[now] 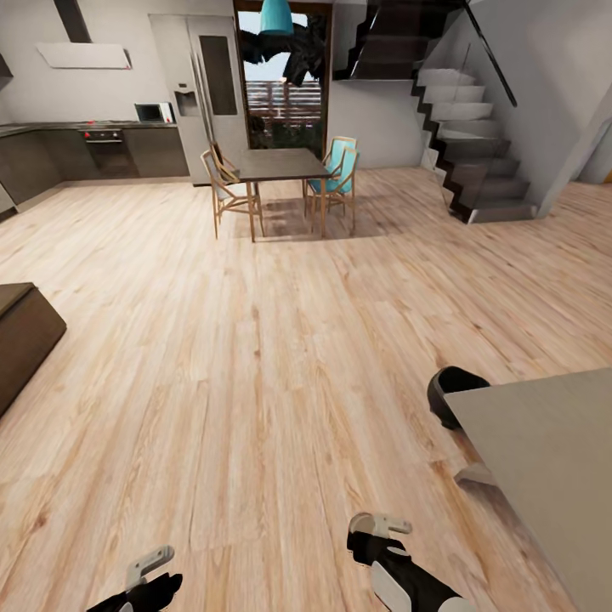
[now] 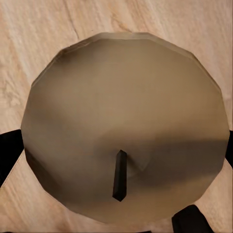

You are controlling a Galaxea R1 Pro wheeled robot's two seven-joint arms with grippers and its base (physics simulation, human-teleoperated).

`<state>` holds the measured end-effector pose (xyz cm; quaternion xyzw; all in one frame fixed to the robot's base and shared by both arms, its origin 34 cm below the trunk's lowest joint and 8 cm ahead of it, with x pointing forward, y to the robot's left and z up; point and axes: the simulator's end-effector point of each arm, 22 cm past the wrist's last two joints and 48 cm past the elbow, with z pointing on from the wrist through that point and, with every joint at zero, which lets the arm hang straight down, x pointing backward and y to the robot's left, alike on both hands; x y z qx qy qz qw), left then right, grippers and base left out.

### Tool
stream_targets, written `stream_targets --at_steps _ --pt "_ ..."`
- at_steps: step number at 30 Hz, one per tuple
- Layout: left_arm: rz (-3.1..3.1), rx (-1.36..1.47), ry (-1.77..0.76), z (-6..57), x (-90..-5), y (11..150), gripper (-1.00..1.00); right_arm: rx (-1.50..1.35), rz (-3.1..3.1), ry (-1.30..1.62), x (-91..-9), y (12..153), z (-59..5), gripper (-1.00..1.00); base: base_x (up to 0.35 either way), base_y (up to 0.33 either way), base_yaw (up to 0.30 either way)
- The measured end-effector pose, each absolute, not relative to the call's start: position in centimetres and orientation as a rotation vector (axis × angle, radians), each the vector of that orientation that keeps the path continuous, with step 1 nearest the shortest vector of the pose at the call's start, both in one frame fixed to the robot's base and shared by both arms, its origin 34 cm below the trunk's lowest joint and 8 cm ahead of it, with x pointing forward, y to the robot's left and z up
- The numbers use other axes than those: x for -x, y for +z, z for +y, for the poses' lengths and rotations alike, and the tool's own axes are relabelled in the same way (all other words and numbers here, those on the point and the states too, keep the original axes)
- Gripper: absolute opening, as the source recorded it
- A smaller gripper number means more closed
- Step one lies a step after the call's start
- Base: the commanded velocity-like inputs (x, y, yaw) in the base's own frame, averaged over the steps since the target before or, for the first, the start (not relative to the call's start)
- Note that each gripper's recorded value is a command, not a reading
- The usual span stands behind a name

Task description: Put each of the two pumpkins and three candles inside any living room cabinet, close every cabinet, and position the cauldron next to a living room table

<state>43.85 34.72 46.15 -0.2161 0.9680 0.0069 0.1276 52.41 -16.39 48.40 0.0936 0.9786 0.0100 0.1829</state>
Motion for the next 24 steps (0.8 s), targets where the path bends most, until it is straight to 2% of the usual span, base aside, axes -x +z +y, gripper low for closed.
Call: stream_targets --at_steps 5,18,24 --pt "2.824 0.615 0.021 34.59 -43.68 46.04 1.00 -0.265 2.764 0.028 -52.31 48.28 -16.39 -1.00 0.304 -0.033 0.154" --pt "2.831 0.614 0.024 34.65 -43.41 45.79 1.00 -0.264 2.772 0.027 -52.05 47.96 -16.39 -1.00 0.031 -0.006 0.245" --pt "2.834 0.612 0.026 34.66 -43.29 45.74 1.00 -0.265 2.774 0.027 -51.95 47.89 -16.38 -1.00 0.217 0.000 0.261"
